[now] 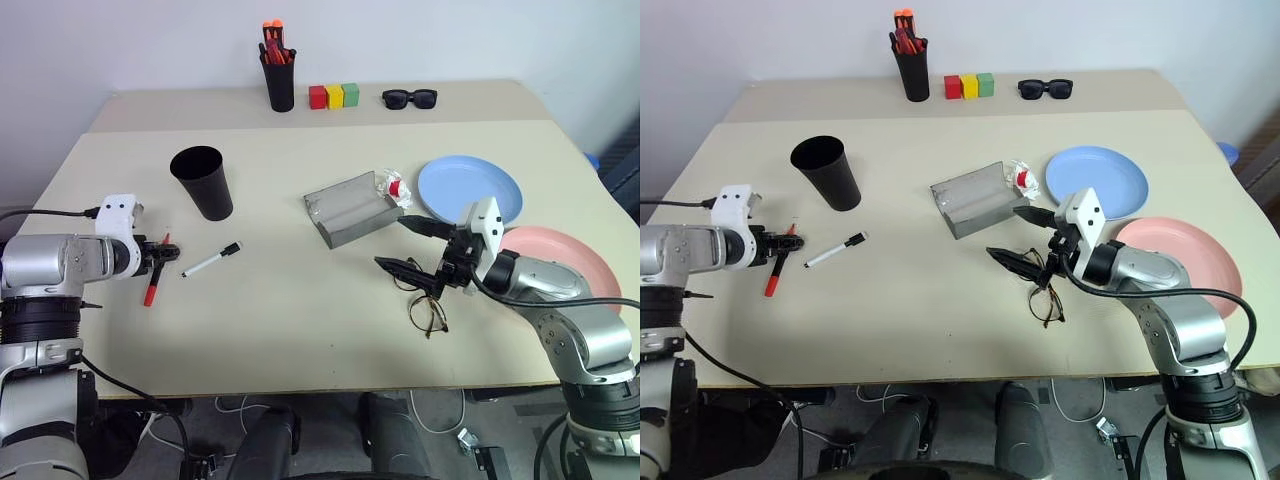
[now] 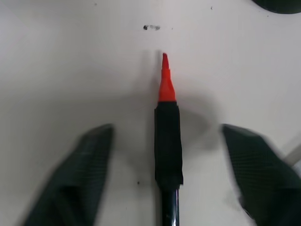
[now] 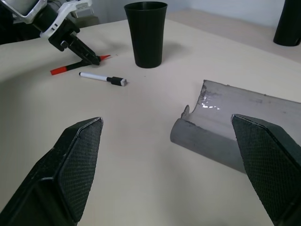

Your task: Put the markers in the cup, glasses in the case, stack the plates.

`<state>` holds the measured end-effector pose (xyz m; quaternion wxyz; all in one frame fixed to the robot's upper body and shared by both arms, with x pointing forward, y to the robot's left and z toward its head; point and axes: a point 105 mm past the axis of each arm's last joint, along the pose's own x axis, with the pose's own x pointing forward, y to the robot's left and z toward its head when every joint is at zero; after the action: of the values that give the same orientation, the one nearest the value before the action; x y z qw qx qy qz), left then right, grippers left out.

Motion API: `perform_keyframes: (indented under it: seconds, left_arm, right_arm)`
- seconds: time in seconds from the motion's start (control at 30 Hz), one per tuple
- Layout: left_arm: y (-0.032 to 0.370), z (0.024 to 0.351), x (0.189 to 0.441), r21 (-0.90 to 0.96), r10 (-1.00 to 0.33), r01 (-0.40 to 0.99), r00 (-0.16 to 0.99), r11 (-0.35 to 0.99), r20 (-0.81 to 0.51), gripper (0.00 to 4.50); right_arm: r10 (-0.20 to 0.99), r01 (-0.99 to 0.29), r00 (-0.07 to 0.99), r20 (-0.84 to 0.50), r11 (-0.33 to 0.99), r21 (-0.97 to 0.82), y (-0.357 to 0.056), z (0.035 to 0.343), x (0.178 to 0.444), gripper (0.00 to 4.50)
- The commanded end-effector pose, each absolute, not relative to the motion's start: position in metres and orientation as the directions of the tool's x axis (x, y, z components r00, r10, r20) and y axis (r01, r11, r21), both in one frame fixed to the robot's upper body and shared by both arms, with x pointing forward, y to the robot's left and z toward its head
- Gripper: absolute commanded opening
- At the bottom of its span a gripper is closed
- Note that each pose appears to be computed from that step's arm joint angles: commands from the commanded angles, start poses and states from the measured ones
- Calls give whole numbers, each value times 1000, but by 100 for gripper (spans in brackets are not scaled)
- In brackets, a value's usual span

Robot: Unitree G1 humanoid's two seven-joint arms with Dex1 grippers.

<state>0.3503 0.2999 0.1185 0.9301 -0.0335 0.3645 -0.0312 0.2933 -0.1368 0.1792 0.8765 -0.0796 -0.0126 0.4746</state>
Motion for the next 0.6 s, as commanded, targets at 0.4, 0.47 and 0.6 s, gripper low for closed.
perform_keyframes:
  seconds: [0.4,0.47,0.6]
  left_arm:
    - [323,169,342,56,-70,119,840,991,-538,3]
    - [317,191,345,62,-128,170,895,983,-428,3]
    - [297,237,346,136,-252,268,960,954,-122,3]
  right_arm:
    - [832,-819,554,-40,535,-209,-137,191,296,447]
    - [834,-819,551,-38,532,-215,-138,192,296,447]
    - [866,-846,499,38,496,-195,-137,204,288,447]
